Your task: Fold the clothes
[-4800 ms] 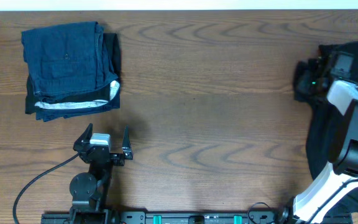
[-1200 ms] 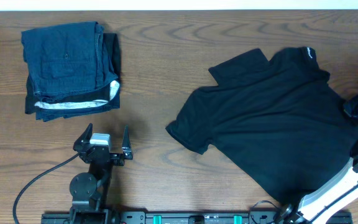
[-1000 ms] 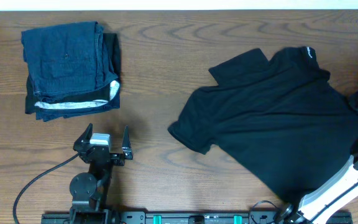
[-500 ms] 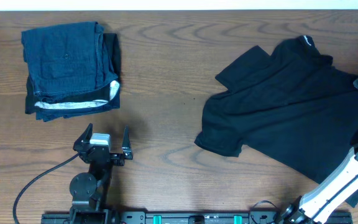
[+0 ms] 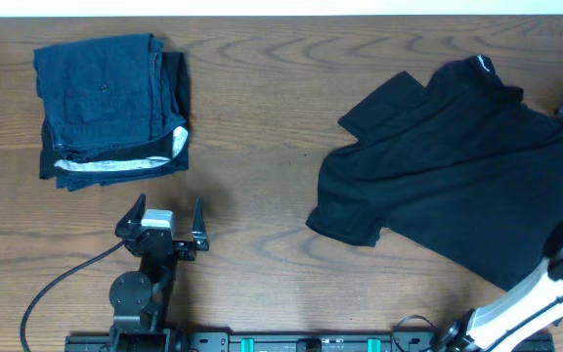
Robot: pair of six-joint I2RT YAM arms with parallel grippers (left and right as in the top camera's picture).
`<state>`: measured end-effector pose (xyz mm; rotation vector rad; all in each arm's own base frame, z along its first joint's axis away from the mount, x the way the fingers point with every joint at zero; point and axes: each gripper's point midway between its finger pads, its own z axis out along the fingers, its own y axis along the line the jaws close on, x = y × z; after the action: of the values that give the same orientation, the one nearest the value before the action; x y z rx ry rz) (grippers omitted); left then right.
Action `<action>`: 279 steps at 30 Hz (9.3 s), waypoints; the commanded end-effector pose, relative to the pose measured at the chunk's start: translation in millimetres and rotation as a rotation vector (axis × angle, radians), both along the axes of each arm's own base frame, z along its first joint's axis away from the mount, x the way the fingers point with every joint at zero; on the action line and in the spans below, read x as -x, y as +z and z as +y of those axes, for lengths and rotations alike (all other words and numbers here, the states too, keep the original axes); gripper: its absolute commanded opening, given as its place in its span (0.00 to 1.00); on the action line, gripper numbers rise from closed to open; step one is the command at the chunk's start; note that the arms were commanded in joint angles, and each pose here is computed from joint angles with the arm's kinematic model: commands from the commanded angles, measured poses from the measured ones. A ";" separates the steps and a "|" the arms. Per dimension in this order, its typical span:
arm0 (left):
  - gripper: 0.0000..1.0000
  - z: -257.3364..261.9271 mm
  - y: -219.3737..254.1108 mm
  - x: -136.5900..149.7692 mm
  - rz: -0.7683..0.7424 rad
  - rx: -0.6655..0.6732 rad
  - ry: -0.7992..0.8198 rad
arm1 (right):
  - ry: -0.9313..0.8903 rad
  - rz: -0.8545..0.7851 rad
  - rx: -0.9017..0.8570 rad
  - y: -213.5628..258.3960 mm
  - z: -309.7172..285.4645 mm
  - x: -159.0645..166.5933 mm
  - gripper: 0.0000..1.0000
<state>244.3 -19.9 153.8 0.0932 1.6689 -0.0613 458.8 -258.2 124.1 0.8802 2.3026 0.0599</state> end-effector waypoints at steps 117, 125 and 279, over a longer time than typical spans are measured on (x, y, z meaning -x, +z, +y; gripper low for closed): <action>0.98 -3.1 -14.4 1.1 0.042 -0.017 -0.019 | 1.106 0.233 -0.024 -130.3 648.9 49.2 0.12; 0.98 -3.1 -14.4 1.1 0.042 -0.017 -0.019 | 0.840 0.247 0.066 -7.7 509.1 8.1 0.06; 0.98 -3.2 -14.4 1.1 0.042 -0.017 -0.019 | 0.806 -0.453 0.241 -71.8 453.9 -172.5 0.01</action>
<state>244.2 -20.0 154.1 0.0935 1.6689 -0.0616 616.3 183.1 4.4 -0.0936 2.0521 0.2430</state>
